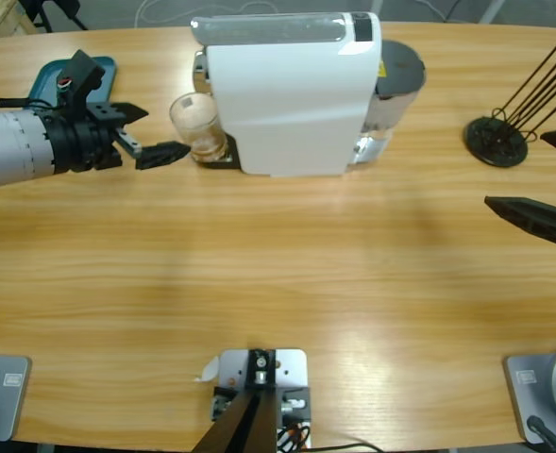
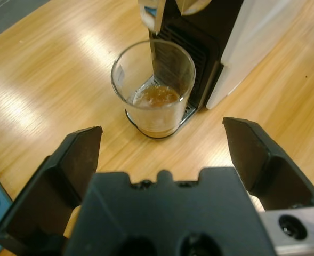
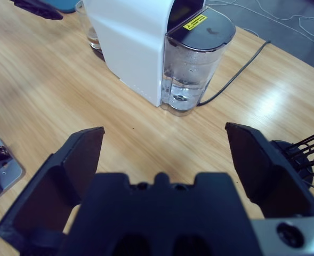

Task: Pour coffee

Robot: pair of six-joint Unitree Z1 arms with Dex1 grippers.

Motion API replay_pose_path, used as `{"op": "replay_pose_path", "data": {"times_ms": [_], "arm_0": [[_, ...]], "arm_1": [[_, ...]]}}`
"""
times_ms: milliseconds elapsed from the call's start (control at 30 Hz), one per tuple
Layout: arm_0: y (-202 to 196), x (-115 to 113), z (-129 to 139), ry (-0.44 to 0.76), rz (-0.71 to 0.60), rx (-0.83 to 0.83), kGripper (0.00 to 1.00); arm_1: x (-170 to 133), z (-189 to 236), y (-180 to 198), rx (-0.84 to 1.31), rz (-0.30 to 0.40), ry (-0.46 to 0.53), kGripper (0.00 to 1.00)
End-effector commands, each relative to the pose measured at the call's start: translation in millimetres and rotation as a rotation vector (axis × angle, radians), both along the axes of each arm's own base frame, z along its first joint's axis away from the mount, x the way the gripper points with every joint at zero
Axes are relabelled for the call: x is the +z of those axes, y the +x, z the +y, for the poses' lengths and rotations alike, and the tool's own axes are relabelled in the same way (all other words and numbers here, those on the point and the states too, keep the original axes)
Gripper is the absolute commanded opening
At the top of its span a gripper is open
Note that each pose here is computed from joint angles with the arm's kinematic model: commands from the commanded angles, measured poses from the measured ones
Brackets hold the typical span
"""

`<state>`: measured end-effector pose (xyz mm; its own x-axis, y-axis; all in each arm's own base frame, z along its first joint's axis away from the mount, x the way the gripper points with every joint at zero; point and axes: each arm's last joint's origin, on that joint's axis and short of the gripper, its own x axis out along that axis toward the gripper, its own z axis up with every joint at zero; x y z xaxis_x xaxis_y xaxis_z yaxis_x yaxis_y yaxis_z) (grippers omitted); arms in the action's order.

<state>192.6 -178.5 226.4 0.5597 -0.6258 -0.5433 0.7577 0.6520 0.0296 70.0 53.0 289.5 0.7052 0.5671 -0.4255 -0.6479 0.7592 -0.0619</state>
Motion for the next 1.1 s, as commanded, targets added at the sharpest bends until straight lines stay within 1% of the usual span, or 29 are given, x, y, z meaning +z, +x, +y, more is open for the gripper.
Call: {"op": "replay_pose_path", "data": {"times_ms": [33, 233, 467, 800, 1100], "arm_0": [[20.2, -12.5, -10.5, 0.02, 0.023, 0.002, 0.996], [31.1, -16.8, -13.1, 0.009, 0.047, -0.008, 0.991], [41.3, -23.5, -23.5, -0.002, 0.071, -0.041, 0.991], [52.4, -38.4, -31.4, 0.005, 0.082, -0.04, 0.996], [67.4, -41.1, -37.0, -0.007, 0.082, -0.049, 0.991]], "arm_1": [[-14.4, 1.7, 1.9, 0.001, 0.058, -0.025, 1.0], [-14.8, 2.1, 2.6, -0.001, 0.06, -0.028, 1.0], [-15.1, 2.8, 3.9, -0.003, 0.065, -0.029, 1.0], [-15.8, 3.9, 5.2, -0.002, 0.071, -0.033, 1.0], [-16.1, 4.1, 5.7, -0.003, 0.074, -0.035, 1.0]]}}
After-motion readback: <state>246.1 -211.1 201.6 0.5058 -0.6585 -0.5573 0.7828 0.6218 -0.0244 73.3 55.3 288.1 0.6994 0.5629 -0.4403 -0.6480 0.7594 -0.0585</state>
